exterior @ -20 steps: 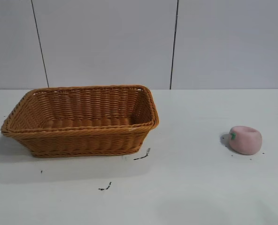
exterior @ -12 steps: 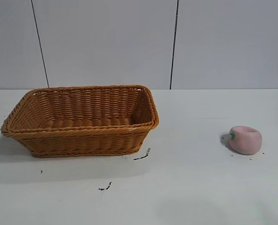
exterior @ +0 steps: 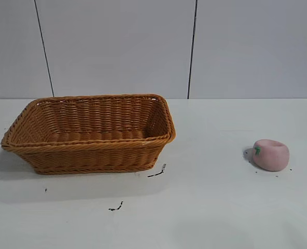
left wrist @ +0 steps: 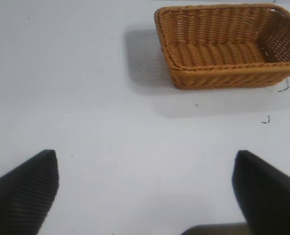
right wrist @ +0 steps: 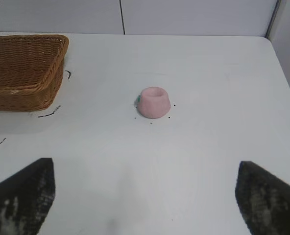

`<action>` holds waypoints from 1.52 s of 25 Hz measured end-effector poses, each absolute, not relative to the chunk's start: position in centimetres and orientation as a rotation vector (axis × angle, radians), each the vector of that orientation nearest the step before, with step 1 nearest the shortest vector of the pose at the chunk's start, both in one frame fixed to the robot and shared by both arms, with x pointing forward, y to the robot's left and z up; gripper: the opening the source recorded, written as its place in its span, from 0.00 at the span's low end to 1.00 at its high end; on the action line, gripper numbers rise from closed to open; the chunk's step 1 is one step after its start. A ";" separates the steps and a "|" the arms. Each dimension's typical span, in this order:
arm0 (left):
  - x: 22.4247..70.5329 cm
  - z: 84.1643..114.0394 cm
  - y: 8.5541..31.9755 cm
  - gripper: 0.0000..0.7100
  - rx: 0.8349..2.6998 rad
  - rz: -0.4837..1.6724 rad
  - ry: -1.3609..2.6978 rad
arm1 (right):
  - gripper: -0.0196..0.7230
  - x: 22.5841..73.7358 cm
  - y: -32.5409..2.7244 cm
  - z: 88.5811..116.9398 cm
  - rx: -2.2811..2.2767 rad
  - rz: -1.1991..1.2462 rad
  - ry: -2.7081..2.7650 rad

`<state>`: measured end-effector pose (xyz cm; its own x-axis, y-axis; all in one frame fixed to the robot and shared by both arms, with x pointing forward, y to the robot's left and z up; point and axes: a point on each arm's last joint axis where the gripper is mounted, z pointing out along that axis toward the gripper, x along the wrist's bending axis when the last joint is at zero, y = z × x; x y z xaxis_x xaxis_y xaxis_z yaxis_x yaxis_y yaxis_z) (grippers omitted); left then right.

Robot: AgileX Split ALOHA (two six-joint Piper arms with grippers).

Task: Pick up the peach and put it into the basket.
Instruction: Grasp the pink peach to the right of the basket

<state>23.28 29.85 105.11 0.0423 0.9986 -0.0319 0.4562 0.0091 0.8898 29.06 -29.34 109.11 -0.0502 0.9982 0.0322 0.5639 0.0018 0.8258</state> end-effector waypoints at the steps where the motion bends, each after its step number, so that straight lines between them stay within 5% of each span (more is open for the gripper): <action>1: 23.3 105.1 29.8 0.98 1.553 0.894 1.518 | 0.96 30.4 -29.3 109.5 1.647 0.896 1.700; 9: 23.3 105.1 29.8 0.98 1.553 0.894 1.518 | 0.96 43.2 -29.2 109.5 1.866 0.652 1.911; 20: 23.3 105.1 29.8 0.98 1.553 0.894 1.518 | 0.96 58.7 -29.0 101.6 2.060 0.364 2.116; 30: 23.3 105.1 29.8 0.98 1.553 0.894 1.518 | 0.96 62.9 -29.0 91.8 2.150 0.216 2.186; 38: 23.3 105.1 29.8 0.98 1.553 0.894 1.518 | 0.95 63.4 -29.0 89.7 2.155 0.209 2.184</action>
